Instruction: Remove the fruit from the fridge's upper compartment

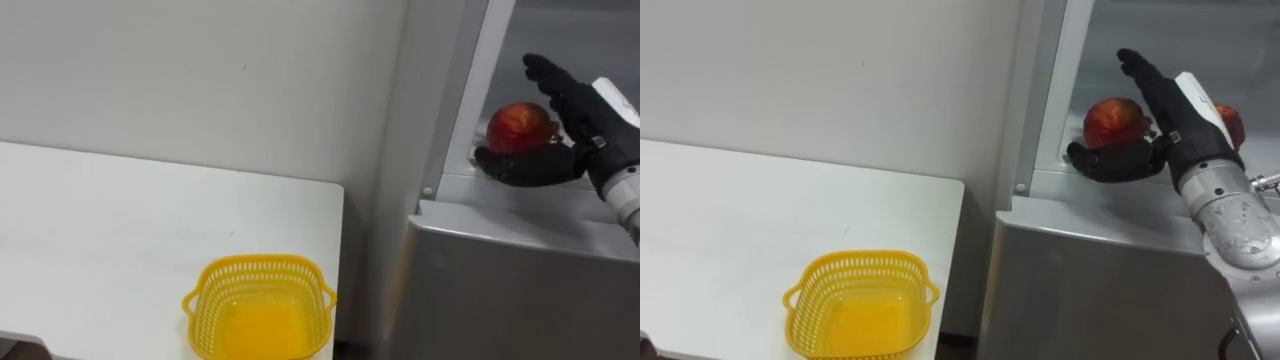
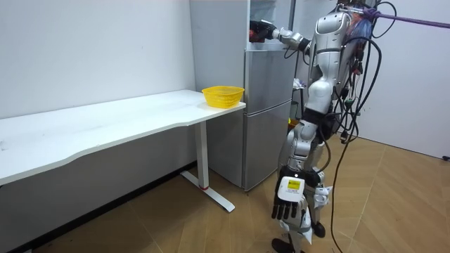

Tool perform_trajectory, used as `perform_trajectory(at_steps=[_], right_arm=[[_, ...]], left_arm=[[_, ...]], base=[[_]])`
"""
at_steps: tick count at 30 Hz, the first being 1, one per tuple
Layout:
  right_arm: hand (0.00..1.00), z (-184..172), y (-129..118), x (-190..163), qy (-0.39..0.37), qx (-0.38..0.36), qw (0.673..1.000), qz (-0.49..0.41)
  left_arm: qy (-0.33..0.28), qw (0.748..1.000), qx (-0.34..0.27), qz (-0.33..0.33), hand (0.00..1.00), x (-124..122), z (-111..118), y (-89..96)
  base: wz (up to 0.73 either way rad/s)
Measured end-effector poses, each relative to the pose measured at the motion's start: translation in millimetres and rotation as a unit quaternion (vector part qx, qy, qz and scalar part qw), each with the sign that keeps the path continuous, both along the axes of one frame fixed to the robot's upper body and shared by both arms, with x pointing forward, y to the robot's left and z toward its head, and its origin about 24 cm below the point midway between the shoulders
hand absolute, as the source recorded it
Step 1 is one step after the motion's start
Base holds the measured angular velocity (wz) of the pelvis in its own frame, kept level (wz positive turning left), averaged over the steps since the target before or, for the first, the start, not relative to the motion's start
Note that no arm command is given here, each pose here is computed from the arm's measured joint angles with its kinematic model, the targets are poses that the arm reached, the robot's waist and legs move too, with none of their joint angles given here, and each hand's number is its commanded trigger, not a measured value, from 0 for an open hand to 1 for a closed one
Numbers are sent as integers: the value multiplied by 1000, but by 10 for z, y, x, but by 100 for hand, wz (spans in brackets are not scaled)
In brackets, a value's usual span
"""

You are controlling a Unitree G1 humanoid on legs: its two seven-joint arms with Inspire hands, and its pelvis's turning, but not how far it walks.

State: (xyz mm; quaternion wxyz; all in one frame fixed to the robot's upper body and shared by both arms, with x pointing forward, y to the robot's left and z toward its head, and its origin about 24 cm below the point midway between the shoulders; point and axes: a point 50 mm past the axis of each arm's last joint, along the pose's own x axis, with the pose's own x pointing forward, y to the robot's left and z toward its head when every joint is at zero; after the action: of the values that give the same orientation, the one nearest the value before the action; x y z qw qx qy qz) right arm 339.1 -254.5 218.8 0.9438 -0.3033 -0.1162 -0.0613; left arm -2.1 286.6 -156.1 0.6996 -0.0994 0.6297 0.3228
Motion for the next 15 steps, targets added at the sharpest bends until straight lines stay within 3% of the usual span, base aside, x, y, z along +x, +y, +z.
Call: perform_trajectory(at_steps=[11, 12, 13, 14, 15], right_arm=[[0, -26, -64, 29, 44, 33, 998, 32], [31, -26, -74, 28, 46, 35, 998, 33], [80, -25, -87, 27, 48, 42, 997, 37], [100, -20, -96, 25, 51, 52, 996, 43], [100, -20, -100, 24, 54, 59, 996, 46]], left_arm=[[-16, 1000, -5, -5, 0, 96, 16, 14], [-16, 1000, -6, -5, 0, 97, 16, 14], [-15, 1000, -7, -5, 0, 93, 16, 13], [-16, 1000, -8, -4, 0, 93, 17, 13], [-18, 1000, -8, -4, 0, 107, 18, 15]], base=[[0], [0], [-4], [-4], [-3]])
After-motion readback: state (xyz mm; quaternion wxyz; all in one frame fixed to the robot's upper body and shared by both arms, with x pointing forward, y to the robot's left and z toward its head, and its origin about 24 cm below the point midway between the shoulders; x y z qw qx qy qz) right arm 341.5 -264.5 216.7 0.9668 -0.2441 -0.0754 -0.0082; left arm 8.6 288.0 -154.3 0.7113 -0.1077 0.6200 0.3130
